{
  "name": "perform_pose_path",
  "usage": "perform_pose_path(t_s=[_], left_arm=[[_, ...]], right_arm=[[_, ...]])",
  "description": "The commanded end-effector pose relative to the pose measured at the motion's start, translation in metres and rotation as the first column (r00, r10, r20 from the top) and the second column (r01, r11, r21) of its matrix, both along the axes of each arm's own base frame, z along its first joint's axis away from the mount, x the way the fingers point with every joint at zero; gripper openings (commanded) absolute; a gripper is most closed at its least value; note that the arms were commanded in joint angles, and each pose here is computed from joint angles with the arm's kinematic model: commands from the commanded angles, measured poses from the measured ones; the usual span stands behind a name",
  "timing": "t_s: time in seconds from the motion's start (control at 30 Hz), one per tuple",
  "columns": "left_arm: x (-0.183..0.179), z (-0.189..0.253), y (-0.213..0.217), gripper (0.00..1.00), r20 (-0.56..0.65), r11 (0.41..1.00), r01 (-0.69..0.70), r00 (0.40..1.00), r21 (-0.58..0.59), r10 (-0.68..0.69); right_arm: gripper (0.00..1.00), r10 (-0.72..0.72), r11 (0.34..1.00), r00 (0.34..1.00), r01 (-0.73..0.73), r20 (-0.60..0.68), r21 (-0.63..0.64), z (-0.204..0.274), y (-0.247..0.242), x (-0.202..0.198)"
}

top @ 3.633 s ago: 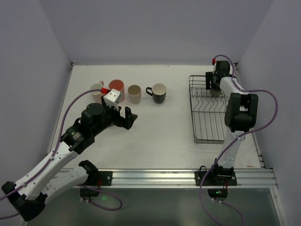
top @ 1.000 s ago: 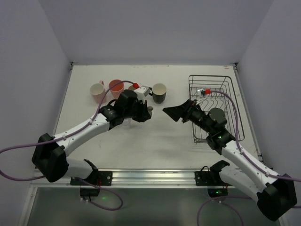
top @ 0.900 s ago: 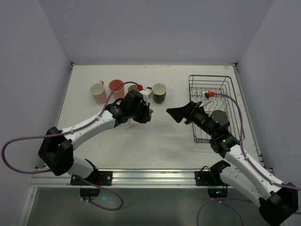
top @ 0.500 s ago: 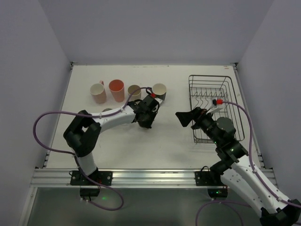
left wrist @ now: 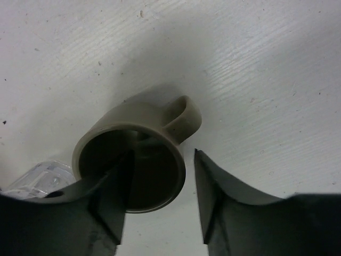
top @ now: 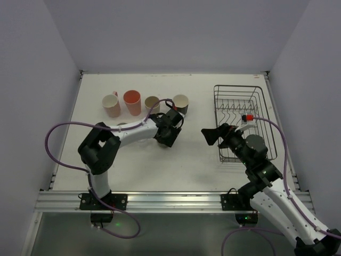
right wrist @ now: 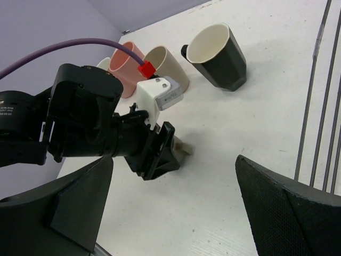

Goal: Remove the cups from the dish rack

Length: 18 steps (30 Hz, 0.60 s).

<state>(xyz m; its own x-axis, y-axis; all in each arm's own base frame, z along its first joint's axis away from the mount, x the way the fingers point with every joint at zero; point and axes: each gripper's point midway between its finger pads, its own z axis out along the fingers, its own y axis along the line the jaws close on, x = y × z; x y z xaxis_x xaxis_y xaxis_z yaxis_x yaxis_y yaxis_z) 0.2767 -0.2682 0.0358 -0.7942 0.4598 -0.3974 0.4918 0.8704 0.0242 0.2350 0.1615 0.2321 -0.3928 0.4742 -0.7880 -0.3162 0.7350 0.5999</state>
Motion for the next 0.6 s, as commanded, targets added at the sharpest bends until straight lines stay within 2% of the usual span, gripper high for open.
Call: perform_pose_path(t_s=[0.0, 0.07, 0.2, 0.27, 0.4, 0.57], left_arm=[[0.010, 0.027, -0.007, 0.56, 0.069, 1.000, -0.002, 0.998, -0.017, 0.003], [0.012, 0.034, -0.010, 0.62, 0.082, 1.000, -0.003, 0.997, -0.031, 0.006], [0.018, 0.062, -0.012, 0.80, 0.143, 0.997, -0.018, 0.989, -0.070, 0.027], [0.022, 0.078, -0.012, 0.85, 0.178, 0.995, -0.033, 0.983, -0.096, 0.050], [0.028, 0.136, -0.016, 0.98, 0.282, 0.974, -0.032, 0.955, -0.224, 0.096], [0.032, 0.204, -0.014, 1.00, 0.410, 0.931, -0.003, 0.897, -0.366, 0.164]], right_arm=[[0.99, -0.024, 1.000, 0.999, 0.024, 0.033, -0.007, 0.016, -0.005, 0.002], [0.99, -0.028, 1.000, 0.999, 0.029, 0.034, -0.009, 0.018, -0.006, 0.001], [0.99, -0.038, 0.999, 0.998, 0.039, 0.051, -0.007, 0.028, -0.009, 0.001], [0.99, -0.047, 0.999, 0.998, 0.048, 0.048, -0.021, 0.030, -0.011, 0.001], [0.99, -0.069, 0.997, 0.996, 0.071, 0.064, -0.033, 0.040, -0.017, 0.000], [0.99, -0.097, 0.994, 0.992, 0.101, 0.085, -0.043, 0.052, -0.024, 0.001]])
